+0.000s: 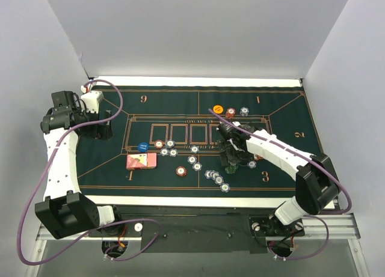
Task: Distribute texas hold em gaming equipment
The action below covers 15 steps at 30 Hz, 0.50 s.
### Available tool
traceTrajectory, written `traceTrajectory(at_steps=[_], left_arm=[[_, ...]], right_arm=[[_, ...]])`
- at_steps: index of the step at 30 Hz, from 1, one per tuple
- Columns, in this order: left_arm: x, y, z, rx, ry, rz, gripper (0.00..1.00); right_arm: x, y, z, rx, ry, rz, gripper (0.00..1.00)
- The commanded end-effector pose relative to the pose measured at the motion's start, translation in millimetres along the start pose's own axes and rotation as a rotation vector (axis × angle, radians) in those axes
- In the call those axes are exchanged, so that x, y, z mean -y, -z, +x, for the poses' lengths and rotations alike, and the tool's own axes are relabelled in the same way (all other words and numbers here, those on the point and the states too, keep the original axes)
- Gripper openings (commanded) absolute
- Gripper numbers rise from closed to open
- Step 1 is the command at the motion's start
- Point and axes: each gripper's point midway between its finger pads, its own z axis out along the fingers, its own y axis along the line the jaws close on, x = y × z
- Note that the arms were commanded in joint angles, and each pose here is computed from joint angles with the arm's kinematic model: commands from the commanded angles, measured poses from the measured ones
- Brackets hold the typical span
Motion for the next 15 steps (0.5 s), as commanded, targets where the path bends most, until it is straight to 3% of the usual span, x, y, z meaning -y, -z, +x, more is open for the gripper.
traceTrajectory(at_steps=[1,15], left_arm=[[-0.4,5.0,-13.2,0.047,0.000,0.004,0.96],[-1.9,6.5,-11.8,0.043,-0.003,-0.008,0.96]], right_arm=[[-4.1,-7.2,15.4,-0.053,0.030,-0.009,0.66],[-10.9,-25.5,20.6,-0.090,0.033,-0.021,0.59]])
